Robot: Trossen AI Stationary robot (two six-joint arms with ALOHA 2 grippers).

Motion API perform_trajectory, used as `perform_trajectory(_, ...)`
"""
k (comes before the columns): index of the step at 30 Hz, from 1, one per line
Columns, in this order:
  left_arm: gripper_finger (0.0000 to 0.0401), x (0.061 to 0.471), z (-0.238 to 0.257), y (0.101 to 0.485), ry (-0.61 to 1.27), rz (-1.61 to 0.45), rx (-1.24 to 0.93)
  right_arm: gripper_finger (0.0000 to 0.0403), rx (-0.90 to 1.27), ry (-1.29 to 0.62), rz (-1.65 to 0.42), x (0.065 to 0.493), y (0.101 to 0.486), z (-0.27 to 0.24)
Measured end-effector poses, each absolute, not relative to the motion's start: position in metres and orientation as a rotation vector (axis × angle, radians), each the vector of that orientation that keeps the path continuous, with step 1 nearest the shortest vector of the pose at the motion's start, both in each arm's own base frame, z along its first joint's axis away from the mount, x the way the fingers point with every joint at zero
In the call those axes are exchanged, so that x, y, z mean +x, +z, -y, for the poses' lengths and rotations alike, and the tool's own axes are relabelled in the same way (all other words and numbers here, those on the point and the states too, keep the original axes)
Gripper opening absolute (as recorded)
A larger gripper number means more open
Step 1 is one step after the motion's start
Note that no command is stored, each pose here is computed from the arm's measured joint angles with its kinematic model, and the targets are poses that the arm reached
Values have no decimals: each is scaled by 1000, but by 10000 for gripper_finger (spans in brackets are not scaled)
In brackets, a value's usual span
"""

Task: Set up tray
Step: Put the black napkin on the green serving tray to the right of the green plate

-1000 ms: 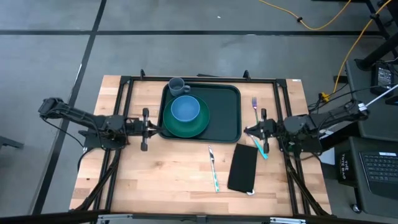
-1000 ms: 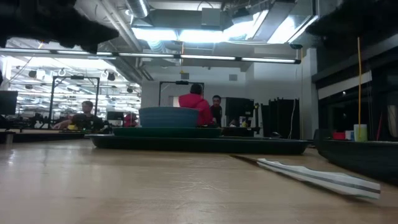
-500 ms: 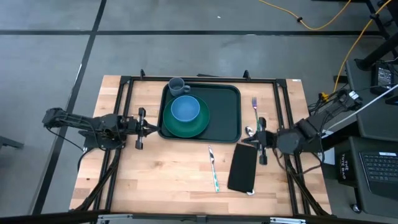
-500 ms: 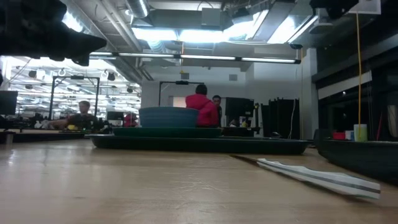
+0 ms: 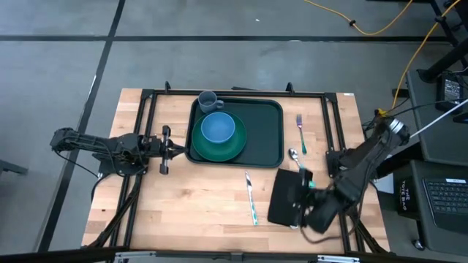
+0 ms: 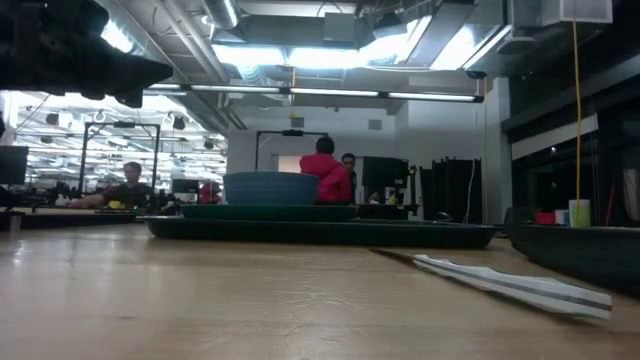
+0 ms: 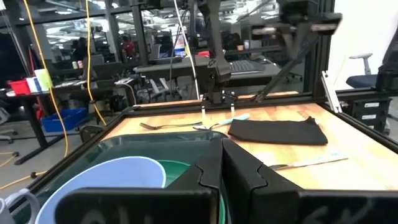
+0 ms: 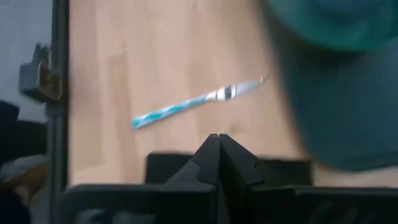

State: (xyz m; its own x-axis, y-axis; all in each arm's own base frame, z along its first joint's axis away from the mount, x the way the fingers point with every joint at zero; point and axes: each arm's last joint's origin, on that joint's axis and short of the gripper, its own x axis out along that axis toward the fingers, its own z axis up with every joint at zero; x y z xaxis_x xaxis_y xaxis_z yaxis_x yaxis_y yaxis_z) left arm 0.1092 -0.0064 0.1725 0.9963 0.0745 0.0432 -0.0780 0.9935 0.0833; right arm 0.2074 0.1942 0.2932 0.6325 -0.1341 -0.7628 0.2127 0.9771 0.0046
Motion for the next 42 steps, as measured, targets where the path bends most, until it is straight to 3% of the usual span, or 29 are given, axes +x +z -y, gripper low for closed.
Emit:
perform_trajectory(14,3,109,6,173,77,42,85,9,206,-274,-1317,217,277,-269)
perform_trajectory(35,3,109,6,173,97,41,84,10,96,-182,-1347,195,272,-289)
perform_trajectory(42,3,109,6,173,96,40,84,61,72,-195,-1303,196,273,-288)
